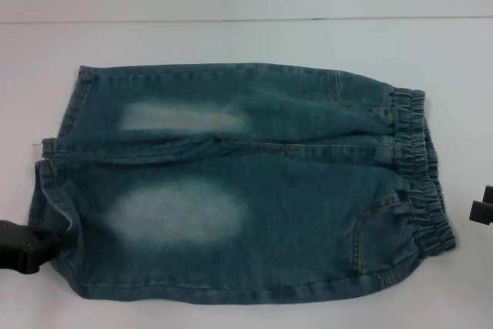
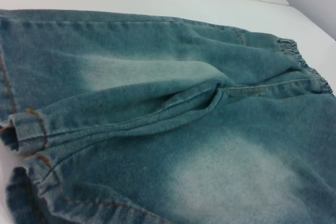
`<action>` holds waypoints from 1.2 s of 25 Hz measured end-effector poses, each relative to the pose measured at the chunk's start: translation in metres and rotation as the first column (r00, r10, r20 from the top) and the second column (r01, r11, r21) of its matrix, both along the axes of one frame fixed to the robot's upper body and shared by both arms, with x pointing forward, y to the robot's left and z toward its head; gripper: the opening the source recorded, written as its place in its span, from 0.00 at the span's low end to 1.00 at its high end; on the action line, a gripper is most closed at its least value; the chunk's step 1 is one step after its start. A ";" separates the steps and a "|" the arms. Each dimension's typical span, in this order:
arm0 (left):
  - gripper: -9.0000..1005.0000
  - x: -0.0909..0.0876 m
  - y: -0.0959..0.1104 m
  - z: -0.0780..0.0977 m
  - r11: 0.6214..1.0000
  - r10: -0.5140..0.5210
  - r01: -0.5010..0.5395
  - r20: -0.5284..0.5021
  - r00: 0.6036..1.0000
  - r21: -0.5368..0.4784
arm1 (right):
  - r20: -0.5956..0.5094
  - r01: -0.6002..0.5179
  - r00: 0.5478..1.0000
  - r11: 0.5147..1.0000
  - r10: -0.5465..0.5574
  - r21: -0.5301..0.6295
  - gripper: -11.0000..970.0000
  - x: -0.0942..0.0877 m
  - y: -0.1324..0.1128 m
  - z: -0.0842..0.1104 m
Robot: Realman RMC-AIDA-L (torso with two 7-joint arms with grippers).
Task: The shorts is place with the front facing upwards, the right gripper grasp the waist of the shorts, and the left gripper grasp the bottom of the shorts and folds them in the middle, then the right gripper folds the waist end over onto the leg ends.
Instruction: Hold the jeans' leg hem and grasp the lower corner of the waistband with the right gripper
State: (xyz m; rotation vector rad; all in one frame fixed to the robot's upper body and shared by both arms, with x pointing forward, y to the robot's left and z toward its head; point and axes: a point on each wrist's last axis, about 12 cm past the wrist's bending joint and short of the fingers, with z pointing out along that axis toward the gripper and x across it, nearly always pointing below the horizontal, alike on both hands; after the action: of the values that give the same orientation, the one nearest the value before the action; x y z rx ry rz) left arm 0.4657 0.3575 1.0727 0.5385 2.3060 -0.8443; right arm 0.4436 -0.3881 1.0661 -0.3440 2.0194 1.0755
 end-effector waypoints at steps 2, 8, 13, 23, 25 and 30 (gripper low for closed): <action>0.02 0.001 -0.001 0.000 1.000 0.000 0.000 0.001 1.000 -0.002 | -0.070 0.017 0.997 1.000 -0.016 0.020 0.96 0.001 -0.002 -0.001; 0.02 0.002 -0.003 -0.003 1.000 -0.001 0.001 0.011 1.000 -0.011 | -0.072 0.032 0.997 0.999 -0.033 -0.009 0.96 0.002 -0.007 -0.002; 0.02 0.005 -0.005 -0.004 1.000 -0.005 0.005 0.022 1.000 -0.014 | -0.031 0.009 0.999 0.997 -0.011 -0.082 0.96 0.012 0.000 -0.008; 0.02 0.006 -0.006 -0.001 0.999 -0.005 0.007 0.041 0.999 -0.032 | -0.040 -0.028 0.999 0.994 0.024 -0.108 0.96 0.028 0.011 -0.008; 0.02 0.006 -0.006 -0.001 0.999 -0.006 0.008 0.041 0.999 -0.033 | -0.046 -0.037 0.998 0.993 0.032 -0.114 0.96 0.030 0.013 -0.010; 0.02 0.006 -0.006 -0.001 0.999 -0.008 0.009 0.041 0.999 -0.032 | -0.062 -0.036 0.998 0.991 0.028 -0.127 0.96 0.031 0.016 -0.013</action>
State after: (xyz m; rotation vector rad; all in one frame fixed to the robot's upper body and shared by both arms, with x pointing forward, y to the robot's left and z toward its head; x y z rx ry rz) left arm 0.4716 0.3512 1.0717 0.5474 2.2511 -0.8647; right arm 0.4747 -0.3721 1.0529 -0.4161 2.1491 0.9886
